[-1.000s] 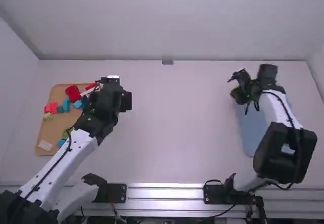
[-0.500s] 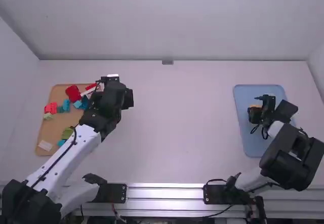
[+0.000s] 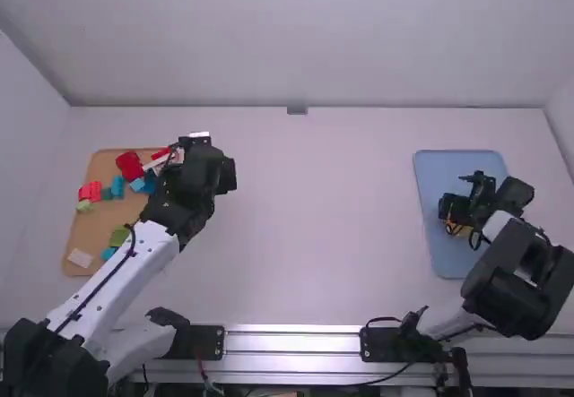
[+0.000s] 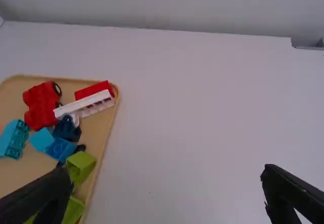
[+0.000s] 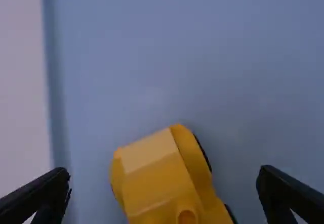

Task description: Assemble lego blocks to make yellow taxi

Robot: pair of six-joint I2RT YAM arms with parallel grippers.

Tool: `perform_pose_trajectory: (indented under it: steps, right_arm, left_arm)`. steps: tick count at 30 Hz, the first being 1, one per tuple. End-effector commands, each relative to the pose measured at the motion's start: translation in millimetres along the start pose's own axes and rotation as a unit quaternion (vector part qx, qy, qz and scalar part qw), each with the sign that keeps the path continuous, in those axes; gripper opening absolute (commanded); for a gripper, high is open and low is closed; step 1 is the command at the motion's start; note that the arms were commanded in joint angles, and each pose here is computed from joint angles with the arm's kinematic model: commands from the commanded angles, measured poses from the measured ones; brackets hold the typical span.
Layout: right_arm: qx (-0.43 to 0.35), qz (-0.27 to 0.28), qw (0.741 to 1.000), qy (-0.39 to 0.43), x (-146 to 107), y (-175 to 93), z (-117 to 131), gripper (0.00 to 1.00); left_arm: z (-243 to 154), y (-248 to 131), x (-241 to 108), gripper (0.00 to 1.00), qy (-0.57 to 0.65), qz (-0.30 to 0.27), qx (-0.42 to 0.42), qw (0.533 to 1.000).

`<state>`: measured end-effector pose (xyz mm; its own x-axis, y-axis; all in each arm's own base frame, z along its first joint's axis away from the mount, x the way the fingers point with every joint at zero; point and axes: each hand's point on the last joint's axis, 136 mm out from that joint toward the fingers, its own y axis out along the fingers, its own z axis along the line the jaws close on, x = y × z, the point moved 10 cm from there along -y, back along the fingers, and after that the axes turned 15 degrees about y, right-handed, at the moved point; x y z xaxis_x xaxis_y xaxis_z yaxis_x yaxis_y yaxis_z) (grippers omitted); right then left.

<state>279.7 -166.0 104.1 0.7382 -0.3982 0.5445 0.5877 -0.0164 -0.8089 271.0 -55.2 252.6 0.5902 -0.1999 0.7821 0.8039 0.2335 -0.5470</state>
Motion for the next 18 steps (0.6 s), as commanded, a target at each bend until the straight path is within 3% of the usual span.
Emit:
perform_pose_trajectory:
  steps: [1, 7, 9, 15, 16, 18]
  right_arm:
    - [0.004, -0.027, 1.0, -0.008, 31, -18, 11, 0.99]
    - [0.014, -0.017, 0.998, -0.056, 59, -59, 58, 0.99]
    - [0.006, -0.036, 0.995, -0.097, 63, -84, 89, 0.99]
    - [0.055, -0.087, 0.976, -0.192, 53, -126, 162, 0.99]
    - [0.081, -0.105, 0.966, -0.22, 47, -139, 184, 0.99]
    - [0.1, -0.121, 0.958, -0.242, 42, -150, 200, 0.99]
  left_arm:
    - [2, 0, 3, 0.99, 0.045, -0.006, 0.009, 0.999]
    - [0, -13, 12, 0.99, 0.093, -0.029, -0.002, 0.995]
    - [-2, -25, 20, 0.99, 0.099, -0.054, -0.041, 0.993]
    - [0, -50, 32, 0.99, 0.13, -0.111, -0.102, 0.98]
    - [4, -59, 36, 0.99, 0.125, -0.129, -0.109, 0.978]
    - [9, -67, 40, 0.99, 0.118, -0.143, -0.106, 0.977]
